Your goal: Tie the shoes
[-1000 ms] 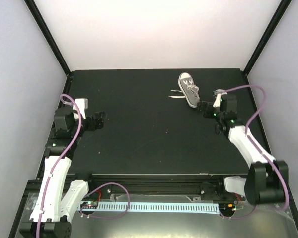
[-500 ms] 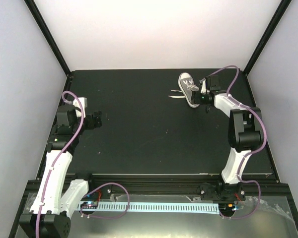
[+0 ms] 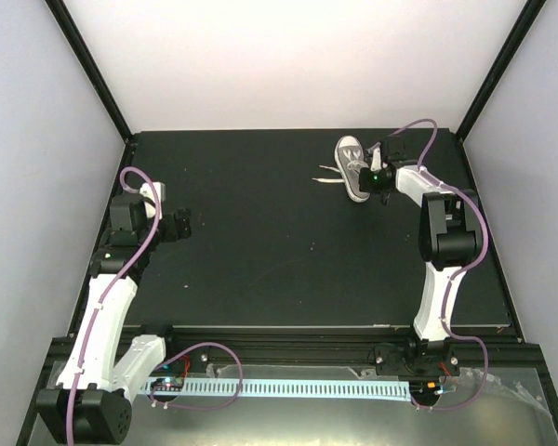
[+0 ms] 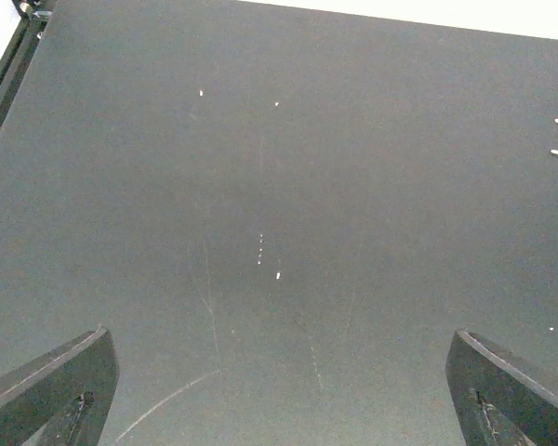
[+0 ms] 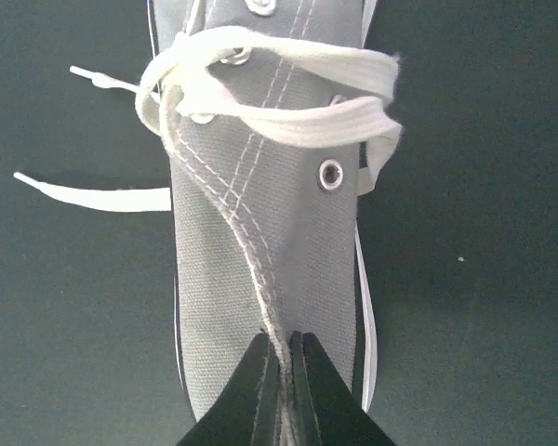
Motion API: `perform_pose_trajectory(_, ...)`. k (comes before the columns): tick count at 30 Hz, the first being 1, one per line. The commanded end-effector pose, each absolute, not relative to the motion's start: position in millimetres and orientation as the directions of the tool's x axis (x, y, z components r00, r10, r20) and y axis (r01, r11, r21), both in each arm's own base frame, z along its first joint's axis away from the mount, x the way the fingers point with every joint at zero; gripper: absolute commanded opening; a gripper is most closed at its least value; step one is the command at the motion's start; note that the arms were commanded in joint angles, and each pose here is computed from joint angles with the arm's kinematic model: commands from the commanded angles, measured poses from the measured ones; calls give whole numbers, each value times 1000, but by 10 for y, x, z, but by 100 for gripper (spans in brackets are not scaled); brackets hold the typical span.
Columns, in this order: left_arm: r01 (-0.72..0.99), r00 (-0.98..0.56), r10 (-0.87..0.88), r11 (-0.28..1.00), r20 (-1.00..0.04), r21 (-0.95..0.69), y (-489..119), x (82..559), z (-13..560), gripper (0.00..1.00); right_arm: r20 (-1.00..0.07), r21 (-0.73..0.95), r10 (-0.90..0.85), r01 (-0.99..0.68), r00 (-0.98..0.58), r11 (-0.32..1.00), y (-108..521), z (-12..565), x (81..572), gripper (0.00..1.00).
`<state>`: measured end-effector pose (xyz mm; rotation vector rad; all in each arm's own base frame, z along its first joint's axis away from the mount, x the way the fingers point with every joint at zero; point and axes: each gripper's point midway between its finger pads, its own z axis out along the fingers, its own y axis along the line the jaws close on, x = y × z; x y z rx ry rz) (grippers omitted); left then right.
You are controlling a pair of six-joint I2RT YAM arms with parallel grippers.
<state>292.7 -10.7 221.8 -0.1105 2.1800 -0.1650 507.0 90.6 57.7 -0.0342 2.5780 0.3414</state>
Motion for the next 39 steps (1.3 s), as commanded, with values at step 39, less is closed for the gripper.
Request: perform_pose_trajectory(39, -4, -415, -164, 984, -895, -178, -87, 3317, 2959, 99, -503, 711, 429, -77, -751, 699, 1408, 1477, 3320, 2)
